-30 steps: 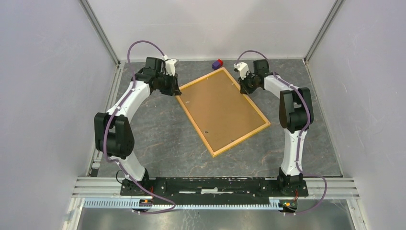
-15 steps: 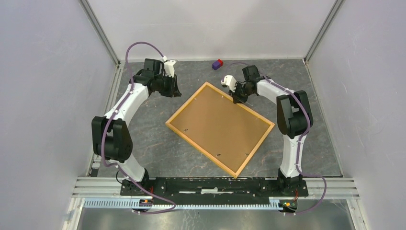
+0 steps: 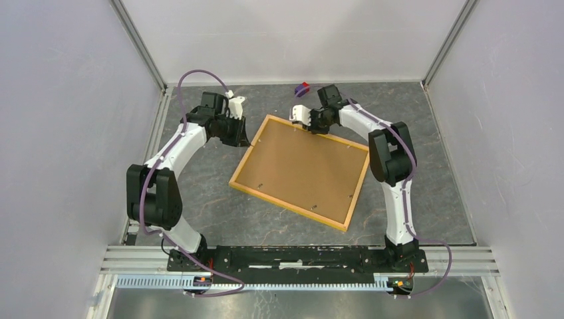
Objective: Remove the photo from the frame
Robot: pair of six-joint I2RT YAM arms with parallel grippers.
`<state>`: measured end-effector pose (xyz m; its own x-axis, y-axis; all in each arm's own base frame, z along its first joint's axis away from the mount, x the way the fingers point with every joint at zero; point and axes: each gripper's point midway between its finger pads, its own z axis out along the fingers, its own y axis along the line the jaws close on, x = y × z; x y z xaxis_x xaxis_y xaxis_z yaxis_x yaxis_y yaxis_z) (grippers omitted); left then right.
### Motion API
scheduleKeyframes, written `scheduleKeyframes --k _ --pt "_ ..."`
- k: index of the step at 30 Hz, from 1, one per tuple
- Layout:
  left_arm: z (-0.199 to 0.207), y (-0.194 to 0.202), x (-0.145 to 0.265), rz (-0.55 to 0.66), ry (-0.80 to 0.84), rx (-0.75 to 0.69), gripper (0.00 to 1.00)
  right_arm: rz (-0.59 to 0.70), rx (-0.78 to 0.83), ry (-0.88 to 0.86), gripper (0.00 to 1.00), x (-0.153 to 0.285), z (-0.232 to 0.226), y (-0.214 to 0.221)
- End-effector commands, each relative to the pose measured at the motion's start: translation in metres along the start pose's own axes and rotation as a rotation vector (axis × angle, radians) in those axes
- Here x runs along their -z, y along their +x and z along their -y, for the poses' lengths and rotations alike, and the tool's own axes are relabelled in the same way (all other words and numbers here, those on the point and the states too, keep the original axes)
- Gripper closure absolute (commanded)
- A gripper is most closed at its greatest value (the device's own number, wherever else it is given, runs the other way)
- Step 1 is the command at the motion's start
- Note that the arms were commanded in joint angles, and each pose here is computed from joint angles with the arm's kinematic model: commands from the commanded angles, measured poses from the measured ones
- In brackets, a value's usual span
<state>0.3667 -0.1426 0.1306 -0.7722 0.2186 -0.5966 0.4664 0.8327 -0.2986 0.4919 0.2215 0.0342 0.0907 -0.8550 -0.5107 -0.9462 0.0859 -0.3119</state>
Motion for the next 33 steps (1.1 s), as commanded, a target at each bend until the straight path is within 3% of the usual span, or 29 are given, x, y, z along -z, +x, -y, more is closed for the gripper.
scheduleKeyframes --k 1,5,10,13,22,33 --pt "0.003 -0.008 0.018 0.043 -0.004 -0.095 0.98 0.080 0.146 -0.108 0.91 -0.024 -0.035 -0.034" --pt "-0.007 -0.005 0.022 0.028 -0.061 -0.146 0.98 0.161 0.114 0.005 0.81 -0.004 -0.012 -0.064" --pt "-0.024 0.004 0.032 -0.022 -0.174 -0.248 0.98 0.220 -0.049 0.192 0.51 0.050 0.018 -0.088" --pt "-0.031 0.015 0.037 -0.040 -0.228 -0.279 0.98 0.252 -0.224 0.226 0.41 0.080 0.014 -0.086" --pt "-0.033 0.027 0.026 0.000 -0.276 -0.258 0.98 0.251 -0.858 0.238 0.38 0.119 -0.057 0.003" --pt "-0.035 0.035 0.003 0.018 -0.356 -0.252 0.98 0.069 -1.122 0.349 0.38 0.124 -0.116 0.081"
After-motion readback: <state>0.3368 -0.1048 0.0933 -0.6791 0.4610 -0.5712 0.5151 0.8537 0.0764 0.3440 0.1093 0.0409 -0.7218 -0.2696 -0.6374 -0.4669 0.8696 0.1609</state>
